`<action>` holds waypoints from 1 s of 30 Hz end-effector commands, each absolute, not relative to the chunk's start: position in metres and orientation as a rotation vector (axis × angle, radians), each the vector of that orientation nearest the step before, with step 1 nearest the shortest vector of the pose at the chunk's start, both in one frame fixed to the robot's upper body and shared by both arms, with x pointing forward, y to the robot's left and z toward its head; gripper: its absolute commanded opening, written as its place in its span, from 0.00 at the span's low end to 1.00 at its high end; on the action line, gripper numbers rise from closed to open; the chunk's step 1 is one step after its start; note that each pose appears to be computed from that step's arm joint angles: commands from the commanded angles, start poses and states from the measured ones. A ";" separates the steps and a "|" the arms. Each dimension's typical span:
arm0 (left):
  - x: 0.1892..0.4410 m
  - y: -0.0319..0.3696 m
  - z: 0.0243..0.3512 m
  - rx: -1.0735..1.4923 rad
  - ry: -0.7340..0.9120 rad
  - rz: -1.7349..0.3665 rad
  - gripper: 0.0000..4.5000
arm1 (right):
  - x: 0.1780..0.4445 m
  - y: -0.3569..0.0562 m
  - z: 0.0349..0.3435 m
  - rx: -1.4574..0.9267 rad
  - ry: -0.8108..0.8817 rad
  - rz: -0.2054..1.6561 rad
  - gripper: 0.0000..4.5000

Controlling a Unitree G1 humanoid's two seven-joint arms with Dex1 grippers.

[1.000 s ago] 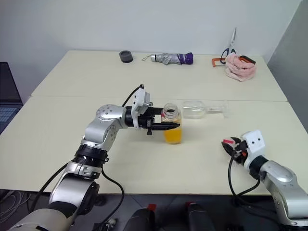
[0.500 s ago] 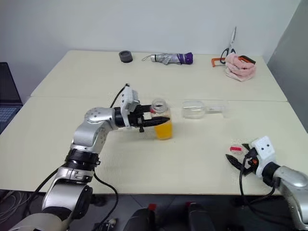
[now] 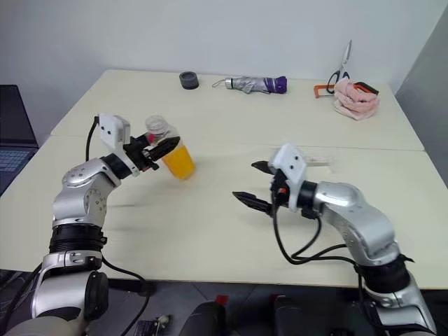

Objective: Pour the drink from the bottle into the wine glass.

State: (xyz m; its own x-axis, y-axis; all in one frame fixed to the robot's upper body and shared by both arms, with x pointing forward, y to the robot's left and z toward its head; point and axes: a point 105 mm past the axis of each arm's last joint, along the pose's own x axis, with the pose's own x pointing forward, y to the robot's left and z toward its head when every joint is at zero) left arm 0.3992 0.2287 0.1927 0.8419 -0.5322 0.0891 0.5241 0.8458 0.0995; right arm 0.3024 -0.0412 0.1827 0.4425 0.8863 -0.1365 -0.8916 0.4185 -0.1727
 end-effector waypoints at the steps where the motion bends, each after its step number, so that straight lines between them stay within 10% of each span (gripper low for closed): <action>1: 0.402 0.236 0.219 0.113 -0.204 -0.524 0.44 | 0.304 -0.030 0.191 -0.274 -0.025 1.136 1.00; 24: 0.424 0.247 0.202 0.095 -0.184 -0.314 0.44 | 0.314 -0.001 0.206 -0.281 -0.092 1.123 1.00; 30: 0.425 0.249 0.203 0.084 -0.189 -0.289 0.87 | 0.316 -0.001 0.210 -0.263 -0.104 1.098 1.00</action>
State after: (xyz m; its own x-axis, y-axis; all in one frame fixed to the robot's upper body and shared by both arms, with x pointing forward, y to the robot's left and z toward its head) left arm 0.4246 0.2486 0.1827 0.9478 -0.2988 0.1113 0.2909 0.9533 0.0817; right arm 0.3167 -0.0004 0.1948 0.4506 0.8879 -0.0929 -0.8769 0.4207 -0.2323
